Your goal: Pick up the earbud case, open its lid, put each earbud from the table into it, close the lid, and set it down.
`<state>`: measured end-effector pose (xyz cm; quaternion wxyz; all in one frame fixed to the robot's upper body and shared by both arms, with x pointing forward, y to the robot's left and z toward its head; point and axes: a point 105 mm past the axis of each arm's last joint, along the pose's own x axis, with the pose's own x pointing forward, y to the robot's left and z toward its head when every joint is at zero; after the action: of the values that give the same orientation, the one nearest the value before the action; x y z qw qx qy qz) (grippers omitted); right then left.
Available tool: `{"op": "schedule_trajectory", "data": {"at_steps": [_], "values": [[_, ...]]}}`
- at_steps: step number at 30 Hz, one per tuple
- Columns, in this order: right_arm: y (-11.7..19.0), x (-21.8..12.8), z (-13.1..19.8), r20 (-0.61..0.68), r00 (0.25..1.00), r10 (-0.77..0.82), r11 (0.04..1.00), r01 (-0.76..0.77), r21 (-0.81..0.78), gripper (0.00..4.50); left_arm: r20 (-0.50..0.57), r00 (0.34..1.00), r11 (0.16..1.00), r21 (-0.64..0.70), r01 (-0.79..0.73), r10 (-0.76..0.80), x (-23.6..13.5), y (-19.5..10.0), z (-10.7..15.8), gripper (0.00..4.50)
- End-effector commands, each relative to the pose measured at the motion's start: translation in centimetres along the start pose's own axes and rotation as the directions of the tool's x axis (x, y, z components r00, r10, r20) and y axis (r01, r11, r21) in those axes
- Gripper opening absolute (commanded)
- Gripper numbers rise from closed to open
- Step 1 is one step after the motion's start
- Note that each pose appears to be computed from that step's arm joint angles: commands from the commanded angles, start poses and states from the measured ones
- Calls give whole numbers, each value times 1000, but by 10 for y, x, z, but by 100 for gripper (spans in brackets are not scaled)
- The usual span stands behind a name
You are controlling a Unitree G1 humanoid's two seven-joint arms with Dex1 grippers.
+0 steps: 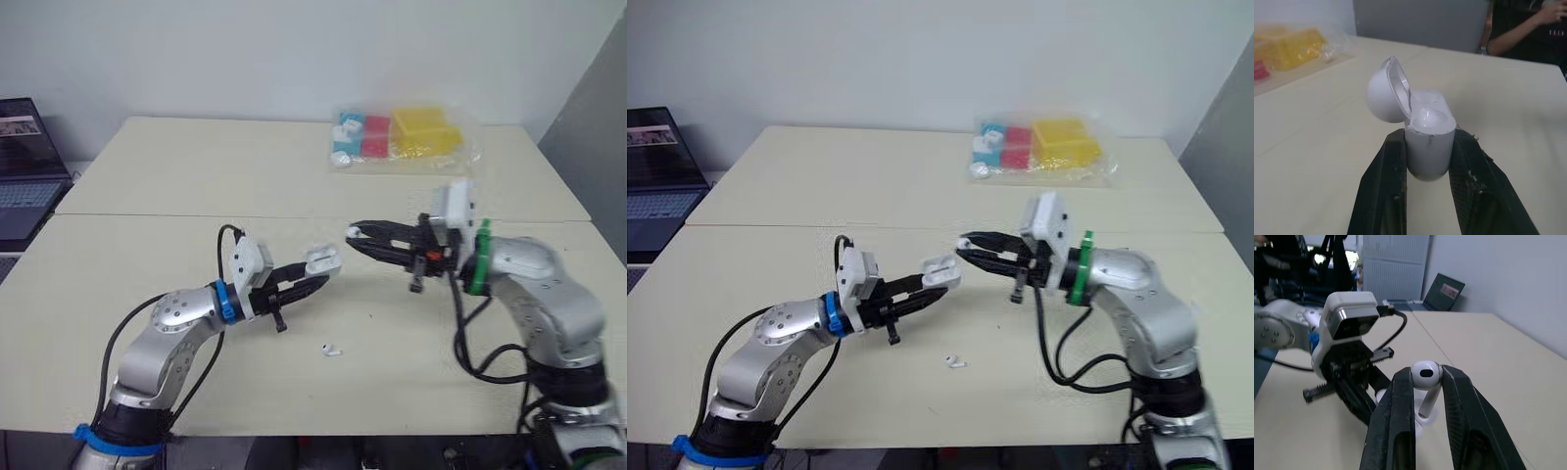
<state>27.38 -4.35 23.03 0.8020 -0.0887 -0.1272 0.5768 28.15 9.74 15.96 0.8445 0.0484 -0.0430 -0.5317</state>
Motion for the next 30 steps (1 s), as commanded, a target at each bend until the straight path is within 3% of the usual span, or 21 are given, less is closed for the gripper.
{"op": "schedule_trajectory", "data": {"at_steps": [1, 30], "values": [[-5, 5, 7, 57, 997, -60, 998, 62, -29, 42, 55, 998, 1000, 9, 16, -16, 6, -4, 14, 79], [-11, 1, -30, -3, 992, -128, 991, 128, -30, 42, 132, 991, 999, -37, -25, 30, 12, -1, 32, 79]]}}
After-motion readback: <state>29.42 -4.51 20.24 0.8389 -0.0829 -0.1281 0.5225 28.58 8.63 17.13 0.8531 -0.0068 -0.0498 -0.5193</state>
